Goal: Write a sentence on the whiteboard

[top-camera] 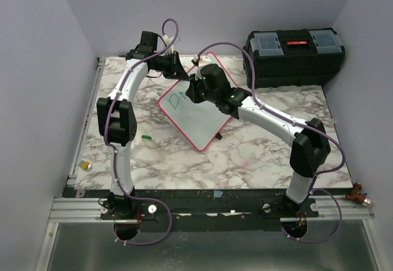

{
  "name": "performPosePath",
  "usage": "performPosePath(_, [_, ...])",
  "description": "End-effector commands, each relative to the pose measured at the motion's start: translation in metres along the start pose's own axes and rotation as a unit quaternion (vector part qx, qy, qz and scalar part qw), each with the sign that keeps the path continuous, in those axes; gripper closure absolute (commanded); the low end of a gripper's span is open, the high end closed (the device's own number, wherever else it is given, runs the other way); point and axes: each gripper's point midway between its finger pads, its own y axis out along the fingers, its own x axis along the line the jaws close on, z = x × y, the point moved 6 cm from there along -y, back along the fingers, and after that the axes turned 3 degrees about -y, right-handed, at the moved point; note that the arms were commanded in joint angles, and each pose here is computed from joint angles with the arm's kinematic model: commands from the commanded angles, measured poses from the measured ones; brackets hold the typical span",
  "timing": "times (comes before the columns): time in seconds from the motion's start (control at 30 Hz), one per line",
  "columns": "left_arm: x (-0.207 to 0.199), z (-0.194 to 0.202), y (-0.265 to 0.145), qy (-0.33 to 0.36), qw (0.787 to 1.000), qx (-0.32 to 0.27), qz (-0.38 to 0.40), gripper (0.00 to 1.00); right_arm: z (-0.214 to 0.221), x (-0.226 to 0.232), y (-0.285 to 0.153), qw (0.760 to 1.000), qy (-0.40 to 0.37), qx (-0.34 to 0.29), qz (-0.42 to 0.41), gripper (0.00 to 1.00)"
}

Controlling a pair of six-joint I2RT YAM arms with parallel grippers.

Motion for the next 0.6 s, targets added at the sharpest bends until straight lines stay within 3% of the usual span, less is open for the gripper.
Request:
performPosePath(0.0, [-0.025, 0.004, 0.001, 0.044, 0.999, 0.008, 0.001, 1.0, 0.005, -0.009, 0.01, 0.999, -0.006, 0.015, 0.033, 0.99])
performPosePath(0.57, [-0.026, 0.001, 0.003, 0.045, 0.999, 0.011, 0.003, 1.0, -0.036, -0.005, -0.033, 0.998, 0.002, -0.056, 0.021, 0.99])
